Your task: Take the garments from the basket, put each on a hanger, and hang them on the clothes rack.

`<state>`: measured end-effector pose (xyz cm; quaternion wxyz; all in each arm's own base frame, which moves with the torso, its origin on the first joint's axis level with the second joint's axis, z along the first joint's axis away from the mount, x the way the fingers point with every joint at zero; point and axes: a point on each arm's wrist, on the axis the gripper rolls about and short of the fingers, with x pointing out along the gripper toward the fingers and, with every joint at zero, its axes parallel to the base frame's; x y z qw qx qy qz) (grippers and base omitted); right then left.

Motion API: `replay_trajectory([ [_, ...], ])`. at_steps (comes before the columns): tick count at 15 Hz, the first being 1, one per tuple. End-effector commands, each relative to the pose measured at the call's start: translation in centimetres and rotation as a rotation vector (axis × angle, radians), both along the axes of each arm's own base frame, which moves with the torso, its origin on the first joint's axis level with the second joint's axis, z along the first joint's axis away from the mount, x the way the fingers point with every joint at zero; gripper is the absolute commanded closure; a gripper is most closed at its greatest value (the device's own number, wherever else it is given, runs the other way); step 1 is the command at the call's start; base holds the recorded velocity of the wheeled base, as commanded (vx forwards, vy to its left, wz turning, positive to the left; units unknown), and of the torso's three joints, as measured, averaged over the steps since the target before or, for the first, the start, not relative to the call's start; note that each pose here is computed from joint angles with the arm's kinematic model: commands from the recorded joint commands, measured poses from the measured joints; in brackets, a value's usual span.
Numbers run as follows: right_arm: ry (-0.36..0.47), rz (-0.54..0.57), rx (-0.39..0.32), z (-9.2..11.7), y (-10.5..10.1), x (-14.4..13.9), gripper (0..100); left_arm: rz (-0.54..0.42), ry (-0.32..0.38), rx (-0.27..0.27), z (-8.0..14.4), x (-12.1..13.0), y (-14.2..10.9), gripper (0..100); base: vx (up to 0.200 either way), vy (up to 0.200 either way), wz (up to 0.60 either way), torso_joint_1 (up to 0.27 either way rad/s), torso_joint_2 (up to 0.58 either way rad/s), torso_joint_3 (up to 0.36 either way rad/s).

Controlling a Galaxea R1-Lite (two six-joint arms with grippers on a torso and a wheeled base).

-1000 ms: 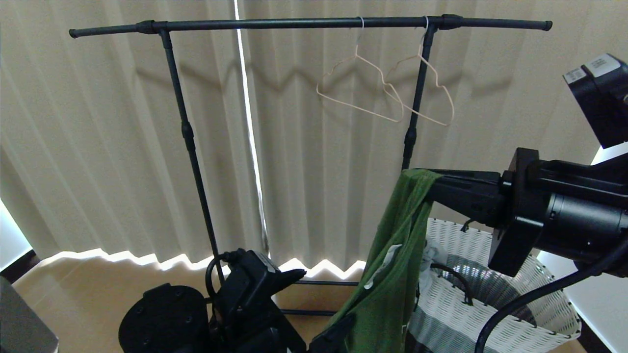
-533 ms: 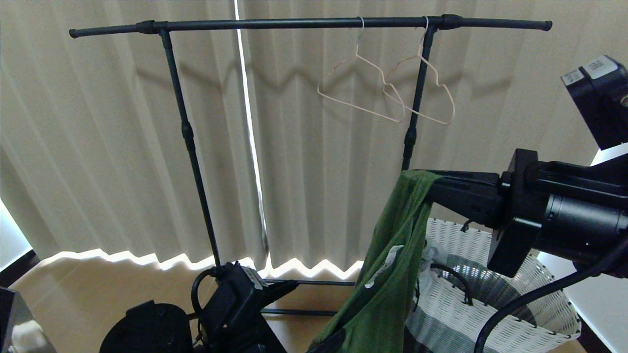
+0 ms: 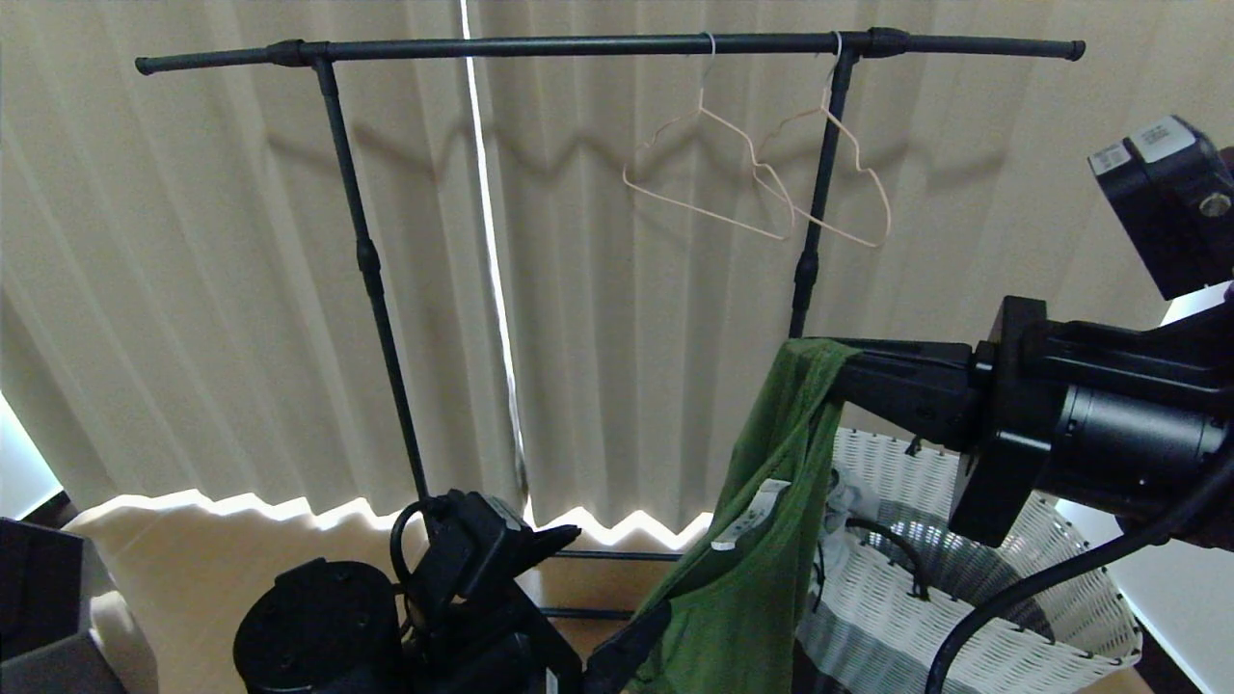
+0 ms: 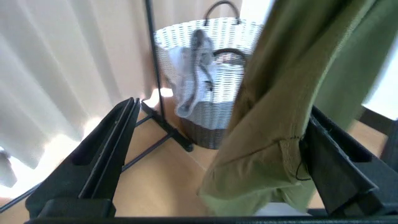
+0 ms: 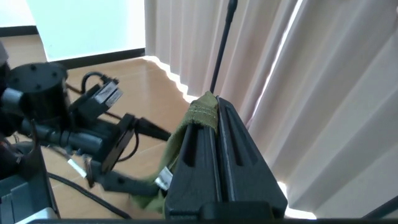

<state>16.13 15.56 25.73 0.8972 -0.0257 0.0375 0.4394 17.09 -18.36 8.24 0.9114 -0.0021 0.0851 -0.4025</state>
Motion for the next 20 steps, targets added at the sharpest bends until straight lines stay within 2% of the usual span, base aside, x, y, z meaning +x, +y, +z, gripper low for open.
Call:
replay_trajectory([
  [1, 0.003, 0.0, -0.003, -0.1, 0.0, 0.0, 100, 0.011, 0.0, -0.002, 0.0, 0.2, 0.2, 0, 0.0, 0.0, 0.0, 0.0, 0.0, 0.0],
  [4, 0.017, 0.002, -0.015, -0.7, -0.1, -0.1, 100, 0.002, -0.027, -0.034, 1.0, -0.1, 0.3, 0, 0.0, 0.0, 0.0, 0.0, 0.0, 0.0],
  [8, 0.024, 0.003, -0.023, -1.0, -0.1, -0.2, 100, -0.001, -0.037, -0.046, 1.4, -0.2, 0.3, 0, 0.0, 0.0, 0.0, 0.0, 0.0, 0.0],
  [12, 0.019, 0.005, -0.019, -0.8, -0.1, -0.2, 100, -0.001, 0.034, 0.039, -1.2, 0.2, -0.1, 0, 0.0, 0.0, 0.0, 0.0, 0.0, 0.0],
  [19, 0.012, 0.005, -0.013, -0.6, -0.3, -0.3, 100, 0.004, 0.068, 0.076, -2.2, -0.1, 0.2, 0, 0.0, 0.0, 0.0, 0.0, 0.0, 0.0],
  [20, 0.013, 0.003, -0.014, -0.7, -0.3, -0.3, 100, 0.002, 0.07, 0.087, -2.3, -0.2, 0.4, 100, 0.0, 0.0, 0.0, 0.0, 0.0, 0.0],
])
